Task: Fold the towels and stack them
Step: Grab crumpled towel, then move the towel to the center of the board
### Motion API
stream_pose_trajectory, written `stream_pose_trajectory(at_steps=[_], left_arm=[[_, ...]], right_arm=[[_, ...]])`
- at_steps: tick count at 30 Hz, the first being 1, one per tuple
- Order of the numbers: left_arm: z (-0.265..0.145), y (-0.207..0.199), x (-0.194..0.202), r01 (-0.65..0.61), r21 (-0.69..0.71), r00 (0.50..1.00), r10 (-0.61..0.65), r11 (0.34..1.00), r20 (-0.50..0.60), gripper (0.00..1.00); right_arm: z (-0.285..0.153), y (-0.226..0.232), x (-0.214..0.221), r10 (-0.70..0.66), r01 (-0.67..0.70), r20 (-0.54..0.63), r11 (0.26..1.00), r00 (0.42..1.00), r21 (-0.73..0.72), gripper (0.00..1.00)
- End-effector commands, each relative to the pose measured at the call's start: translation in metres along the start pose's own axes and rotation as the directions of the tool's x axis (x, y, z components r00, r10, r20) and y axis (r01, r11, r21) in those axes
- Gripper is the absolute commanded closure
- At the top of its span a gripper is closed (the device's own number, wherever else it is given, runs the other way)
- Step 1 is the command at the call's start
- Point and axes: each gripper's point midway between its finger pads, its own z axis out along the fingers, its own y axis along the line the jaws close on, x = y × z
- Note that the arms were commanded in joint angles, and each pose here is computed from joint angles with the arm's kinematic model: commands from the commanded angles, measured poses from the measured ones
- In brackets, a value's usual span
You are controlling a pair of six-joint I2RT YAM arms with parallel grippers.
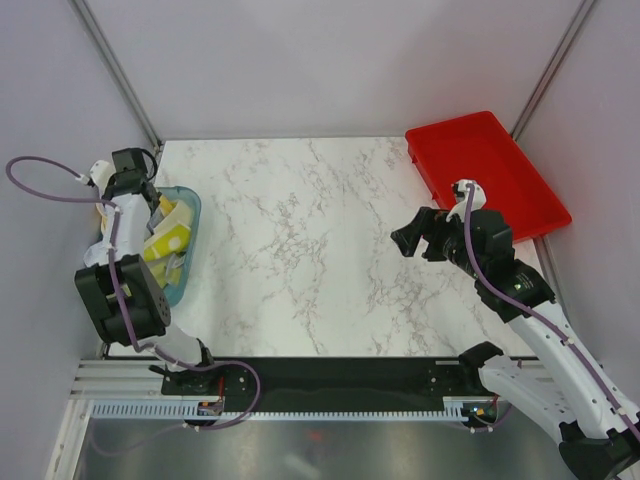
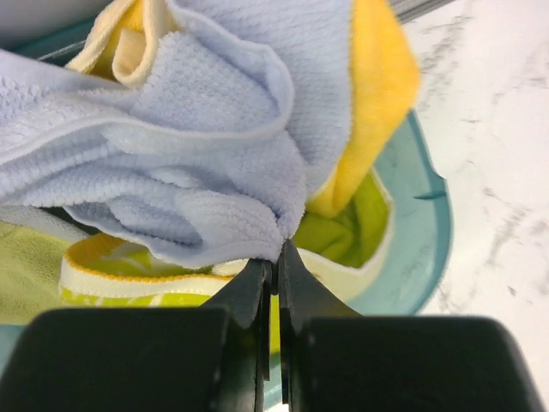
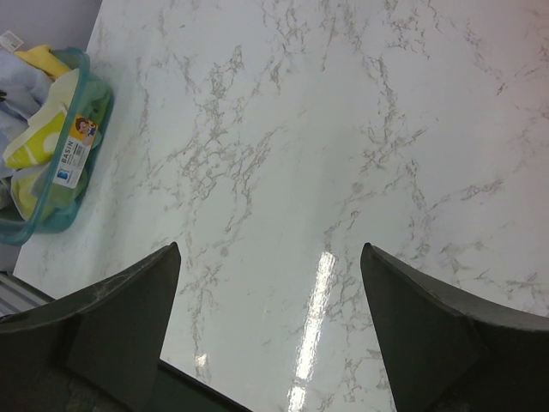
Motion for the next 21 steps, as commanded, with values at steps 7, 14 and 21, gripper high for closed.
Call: stream_pose_trajectory(at_steps=[7, 14, 21], left_arm=[[-0.248, -0.151, -0.082, -0.252, 0.697, 0.958, 0.069, 0.671, 0.280, 0.98], [-0.417, -0.172, 0.003, -0.218, 0.965, 0.956, 0.229, 0.147, 0.181, 0.98], [-0.371, -0.122, 0.192, -0.108, 0.991, 0.798, 0.601, 0.079, 0.039, 0.98]], right_arm=[[-0.006, 0.006, -0.018, 0.022, -0.023, 0.053, 1.000, 0.998, 0.003, 0.07], [-0.018, 0.007, -0.036, 0.033, -0.036, 0.113, 0.999, 0.993, 0.025, 0.07], [-0.022, -0.002, -0.026, 0.018, -0.024, 0.087, 0.998, 0.996, 0.061, 0.07]])
